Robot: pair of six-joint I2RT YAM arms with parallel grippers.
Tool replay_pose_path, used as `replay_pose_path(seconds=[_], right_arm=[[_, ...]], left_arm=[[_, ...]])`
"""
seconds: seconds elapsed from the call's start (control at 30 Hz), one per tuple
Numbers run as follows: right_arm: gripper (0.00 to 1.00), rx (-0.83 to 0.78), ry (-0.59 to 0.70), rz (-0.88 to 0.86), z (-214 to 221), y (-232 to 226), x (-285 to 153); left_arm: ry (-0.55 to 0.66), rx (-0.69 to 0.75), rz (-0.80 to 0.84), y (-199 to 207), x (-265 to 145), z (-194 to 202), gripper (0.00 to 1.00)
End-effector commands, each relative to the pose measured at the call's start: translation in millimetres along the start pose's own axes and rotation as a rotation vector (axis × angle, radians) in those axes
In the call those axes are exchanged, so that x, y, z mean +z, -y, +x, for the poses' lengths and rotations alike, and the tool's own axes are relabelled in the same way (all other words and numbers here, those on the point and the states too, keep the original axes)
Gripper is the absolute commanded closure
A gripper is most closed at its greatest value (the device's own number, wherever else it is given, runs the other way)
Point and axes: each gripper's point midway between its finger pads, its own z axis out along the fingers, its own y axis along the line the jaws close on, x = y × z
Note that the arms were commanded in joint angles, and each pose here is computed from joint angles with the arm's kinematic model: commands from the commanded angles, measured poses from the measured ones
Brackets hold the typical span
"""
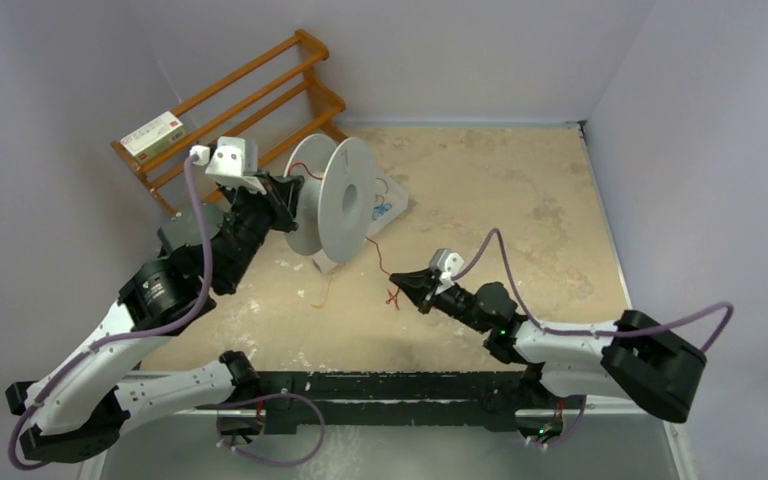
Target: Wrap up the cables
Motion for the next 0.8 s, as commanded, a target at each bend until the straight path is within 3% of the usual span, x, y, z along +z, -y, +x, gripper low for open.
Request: replay_pose_path(seconds=[0.0,0.33,0.77], right_arm=[[1.0,-0.033,0.147,-0.102,-48.3,-29.6,30.8],[1.0,-0.108,0.14,-0.227,-94.2,-68.9,74.0],[1.0,-0.142,0.062,-0.138,-153.8,-56.8,80.3]], left_arm=[[0.136,-0.12,-0.104,-3.5,17.1,-33.9,1.0],[0.07,0.012,-0.232,-8.3,53.3,1.3,1.0],[-0.183,0.318,-0.324,-31.7,59.9,72.6,1.0]])
